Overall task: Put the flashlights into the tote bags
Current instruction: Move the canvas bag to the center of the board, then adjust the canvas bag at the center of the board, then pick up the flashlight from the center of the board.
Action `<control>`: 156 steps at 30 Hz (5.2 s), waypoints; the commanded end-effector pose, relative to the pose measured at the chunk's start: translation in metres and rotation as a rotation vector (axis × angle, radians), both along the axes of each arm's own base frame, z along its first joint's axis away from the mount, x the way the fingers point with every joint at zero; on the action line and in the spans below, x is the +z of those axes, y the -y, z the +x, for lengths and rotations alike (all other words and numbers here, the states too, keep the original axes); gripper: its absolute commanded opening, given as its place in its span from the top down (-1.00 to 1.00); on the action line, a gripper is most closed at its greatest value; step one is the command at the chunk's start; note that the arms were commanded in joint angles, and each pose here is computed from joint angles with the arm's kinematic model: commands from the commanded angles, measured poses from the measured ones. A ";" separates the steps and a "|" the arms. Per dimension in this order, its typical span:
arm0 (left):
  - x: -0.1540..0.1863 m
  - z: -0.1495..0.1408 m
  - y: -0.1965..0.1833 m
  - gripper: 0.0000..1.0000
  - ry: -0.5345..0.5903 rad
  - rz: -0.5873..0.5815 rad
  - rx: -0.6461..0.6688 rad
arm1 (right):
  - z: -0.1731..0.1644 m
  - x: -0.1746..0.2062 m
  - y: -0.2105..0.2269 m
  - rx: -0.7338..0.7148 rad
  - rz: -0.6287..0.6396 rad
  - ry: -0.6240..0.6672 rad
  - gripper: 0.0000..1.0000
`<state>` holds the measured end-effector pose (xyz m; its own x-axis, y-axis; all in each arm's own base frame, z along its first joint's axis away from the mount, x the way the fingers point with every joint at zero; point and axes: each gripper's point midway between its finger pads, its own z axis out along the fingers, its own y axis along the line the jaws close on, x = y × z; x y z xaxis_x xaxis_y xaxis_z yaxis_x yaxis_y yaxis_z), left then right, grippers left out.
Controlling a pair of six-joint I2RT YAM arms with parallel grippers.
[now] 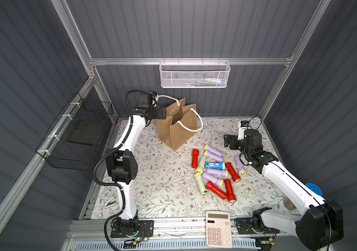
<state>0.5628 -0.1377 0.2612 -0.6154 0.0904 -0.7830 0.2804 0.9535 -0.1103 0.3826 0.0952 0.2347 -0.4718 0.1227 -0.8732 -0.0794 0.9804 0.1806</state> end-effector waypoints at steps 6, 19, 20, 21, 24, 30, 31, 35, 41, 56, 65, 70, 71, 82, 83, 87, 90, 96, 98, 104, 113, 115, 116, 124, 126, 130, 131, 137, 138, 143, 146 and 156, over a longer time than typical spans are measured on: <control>-0.020 0.013 0.032 -0.60 -0.089 -0.113 -0.110 | -0.006 0.000 -0.012 0.021 0.046 -0.054 -0.84; -0.028 -0.027 0.001 1.00 -0.235 -0.078 0.070 | -0.017 0.001 -0.029 0.099 0.088 -0.097 -0.82; -0.027 -0.033 -0.002 1.00 -0.239 -0.081 0.090 | -0.019 0.000 -0.031 0.109 0.094 -0.102 -0.83; -0.023 -0.040 -0.008 1.00 -0.234 -0.081 0.125 | -0.020 0.000 -0.033 0.116 0.101 -0.104 -0.82; -0.017 -0.062 -0.024 1.00 -0.223 -0.109 0.238 | -0.025 -0.002 -0.038 0.141 0.122 -0.114 -0.84; -0.023 -0.119 -0.035 1.00 -0.235 -0.237 0.348 | -0.033 -0.007 -0.047 0.176 0.155 -0.172 -0.83; -0.023 -0.127 -0.035 1.00 -0.240 -0.247 0.347 | -0.034 -0.008 -0.047 0.176 0.155 -0.177 -0.83; -0.025 -0.163 -0.037 1.00 -0.256 -0.210 0.372 | -0.039 -0.007 -0.044 0.167 0.163 -0.181 -0.90; -0.041 -0.218 -0.035 1.00 -0.311 -0.238 0.418 | -0.053 -0.017 -0.041 0.151 0.178 -0.231 -0.92; -0.025 -0.290 -0.023 -0.05 -0.340 -0.203 0.363 | -0.076 -0.014 -0.037 0.145 0.246 -0.237 -0.98; 0.014 -0.298 -0.034 -0.25 -0.336 -0.037 0.271 | -0.085 -0.012 -0.040 0.205 0.259 -0.168 -0.98; 0.032 -0.282 -0.021 -0.24 -0.302 0.030 0.151 | -0.083 -0.013 -0.024 0.116 0.303 -0.174 -0.98; 0.033 -0.278 -0.018 -0.24 -0.295 0.042 0.131 | -0.084 -0.012 -0.023 0.113 0.309 -0.170 -0.98; 0.013 -0.230 0.012 -0.23 -0.349 0.111 0.030 | -0.095 -0.038 0.008 -0.015 0.335 -0.161 -0.98; 0.009 -0.226 0.015 -0.23 -0.357 0.117 0.023 | -0.095 -0.042 0.010 -0.020 0.316 -0.176 -0.98; -0.002 -0.213 0.019 -0.23 -0.372 0.148 0.007 | -0.094 -0.046 0.014 -0.049 0.284 -0.218 -0.98; -0.017 -0.206 0.017 -0.23 -0.398 0.181 0.010 | -0.092 -0.042 0.022 -0.095 0.287 -0.193 -0.98; -0.039 -0.196 0.002 -0.01 -0.467 0.132 0.038 | -0.098 -0.041 0.046 -0.205 0.176 -0.247 -0.96; -0.045 -0.193 -0.004 0.08 -0.481 0.097 0.061 | -0.099 -0.039 0.045 -0.192 0.174 -0.241 -0.95; -0.056 -0.194 -0.005 0.63 -0.509 0.052 0.057 | -0.103 -0.059 0.066 -0.304 0.103 -0.289 -0.75; -0.043 -0.210 -0.003 1.00 -0.494 -0.008 0.049 | -0.084 -0.098 0.087 -0.317 -0.016 -0.561 -0.29; -0.039 -0.214 -0.002 1.00 -0.485 -0.030 0.052 | -0.081 -0.103 0.091 -0.325 -0.042 -0.591 -0.29; -0.037 -0.216 -0.001 1.00 -0.484 -0.042 0.051 | -0.080 -0.105 0.093 -0.332 -0.046 -0.600 -0.30; -0.042 -0.228 0.000 1.00 -0.522 -0.094 0.082 | -0.057 -0.122 0.085 -0.284 -0.040 -0.636 -0.29; -0.048 -0.231 0.002 1.00 -0.548 -0.107 0.088 | -0.051 -0.131 0.083 -0.266 -0.051 -0.658 -0.28; -0.048 -0.226 0.009 1.00 -0.540 -0.150 0.079 | -0.042 -0.146 0.081 -0.240 -0.074 -0.703 -0.23; -0.047 -0.226 0.011 1.00 -0.541 -0.159 0.074 | -0.040 -0.148 0.081 -0.239 -0.080 -0.710 -0.22; -0.041 -0.227 0.013 1.00 -0.530 -0.181 0.064 | -0.031 -0.162 0.080 -0.222 -0.103 -0.753 -0.13; -0.040 -0.227 0.014 1.00 -0.529 -0.182 0.062 | -0.030 -0.165 0.080 -0.222 -0.107 -0.764 -0.10; -0.043 -0.226 0.017 1.00 -0.540 -0.192 0.050 | -0.025 -0.178 0.083 -0.229 -0.133 -0.799 -0.06; -0.042 -0.226 0.019 1.00 -0.540 -0.199 0.041 | -0.026 -0.184 0.084 -0.227 -0.148 -0.817 -0.06; -0.033 -0.223 0.023 1.00 -0.520 -0.220 0.027 | -0.026 -0.208 0.091 -0.240 -0.200 -0.867 -0.22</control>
<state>0.3426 -0.1548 0.2178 -0.9280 -0.0605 -0.3676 0.0973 0.9131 -0.3959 0.3538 0.0102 0.0299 -0.9497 0.1954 -0.2447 0.2151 0.9749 -0.0566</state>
